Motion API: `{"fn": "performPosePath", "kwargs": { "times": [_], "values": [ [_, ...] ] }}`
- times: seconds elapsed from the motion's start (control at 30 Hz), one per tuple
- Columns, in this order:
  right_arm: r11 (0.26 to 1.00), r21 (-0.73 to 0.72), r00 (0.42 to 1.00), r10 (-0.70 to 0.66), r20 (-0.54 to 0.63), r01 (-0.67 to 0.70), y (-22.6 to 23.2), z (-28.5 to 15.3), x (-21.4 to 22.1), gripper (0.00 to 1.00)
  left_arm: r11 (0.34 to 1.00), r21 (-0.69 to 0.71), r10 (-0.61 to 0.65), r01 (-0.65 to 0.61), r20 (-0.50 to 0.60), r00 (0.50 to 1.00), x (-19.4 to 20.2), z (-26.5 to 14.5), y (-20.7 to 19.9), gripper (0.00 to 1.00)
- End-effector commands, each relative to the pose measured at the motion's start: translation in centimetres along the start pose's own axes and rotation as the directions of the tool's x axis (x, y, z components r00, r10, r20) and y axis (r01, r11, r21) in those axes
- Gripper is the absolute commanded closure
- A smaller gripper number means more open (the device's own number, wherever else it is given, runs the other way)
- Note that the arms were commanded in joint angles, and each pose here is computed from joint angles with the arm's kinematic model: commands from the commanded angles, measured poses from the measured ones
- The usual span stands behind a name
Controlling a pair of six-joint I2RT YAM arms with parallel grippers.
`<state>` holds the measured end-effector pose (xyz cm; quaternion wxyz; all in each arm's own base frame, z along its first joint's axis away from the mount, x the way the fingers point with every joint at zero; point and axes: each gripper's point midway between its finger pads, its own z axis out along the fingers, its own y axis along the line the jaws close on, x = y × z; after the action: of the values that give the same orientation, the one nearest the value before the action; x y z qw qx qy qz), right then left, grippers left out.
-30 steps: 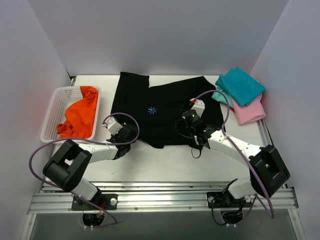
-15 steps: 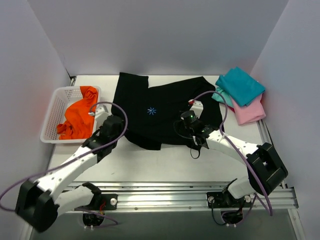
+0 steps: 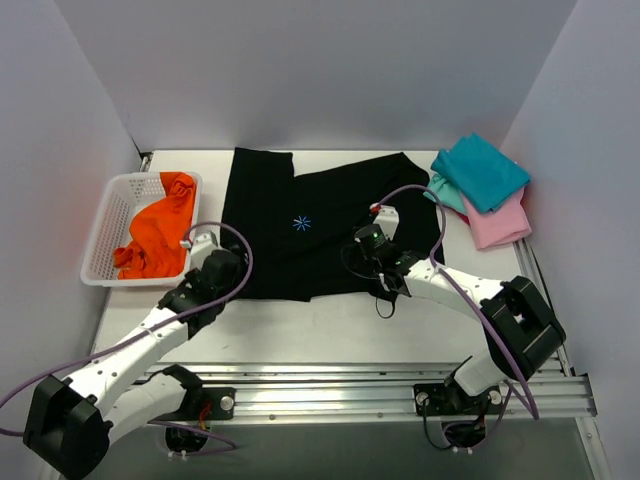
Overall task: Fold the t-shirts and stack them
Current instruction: Flatten the tshirt out
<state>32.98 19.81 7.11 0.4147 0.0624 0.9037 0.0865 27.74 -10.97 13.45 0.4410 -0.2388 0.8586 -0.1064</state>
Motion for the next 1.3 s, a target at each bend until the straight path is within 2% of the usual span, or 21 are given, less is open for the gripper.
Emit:
{"fn": "performPosePath", "kwargs": {
  "times": [0.0, 0.03, 0.3, 0.67, 0.93, 1.1, 1.27],
  "values": [
    [1.0, 0.008, 1.0, 0.005, 0.028, -0.005, 0.3, -0.1, -0.8, 0.46, 0.991, 0.127, -0.029, 0.039, -0.079, 0.996, 3.5, -0.7, -1.5, 0.0],
    [1.0, 0.012, 1.0, 0.002, 0.024, -0.003, 0.2, 0.0, -0.7, 0.46, 0.989, 0.14, -0.032, 0.044, -0.087, 0.996, 4.2, -1.0, -1.7, 0.05],
    [1.0, 0.025, 1.0, -0.004, 0.01, 0.004, 0.2, 0.8, -0.3, 0.46, 0.954, 0.299, 0.046, 0.007, -0.169, 0.985, 10.8, -2.6, -6.7, 0.14],
    [0.999, 0.044, 1.0, -0.014, 0.004, 0.014, -0.2, 0.8, 0.0, 0.46, 0.942, 0.329, 0.13, -0.06, -0.195, 0.972, 17.0, 2.1, -12.4, 0.25],
    [0.999, 0.043, 1.0, -0.013, 0.001, 0.013, -0.1, 0.8, 0.1, 0.46, 0.956, 0.259, 0.192, -0.139, -0.195, 0.962, 19.4, 5.1, -12.2, 0.27],
    [0.999, 0.035, 1.0, -0.016, -0.005, 0.016, 0.1, 1.0, 0.3, 0.46, 0.962, 0.204, 0.216, -0.18, -0.171, 0.961, 19.0, 5.3, -10.8, 0.28],
    [0.999, 0.039, 1.0, -0.016, -0.012, 0.017, -0.1, 1.1, 0.5, 0.46, 0.96, 0.14, 0.262, -0.243, -0.132, 0.956, 17.8, 4.5, -8.5, 0.34]
  ]
}}
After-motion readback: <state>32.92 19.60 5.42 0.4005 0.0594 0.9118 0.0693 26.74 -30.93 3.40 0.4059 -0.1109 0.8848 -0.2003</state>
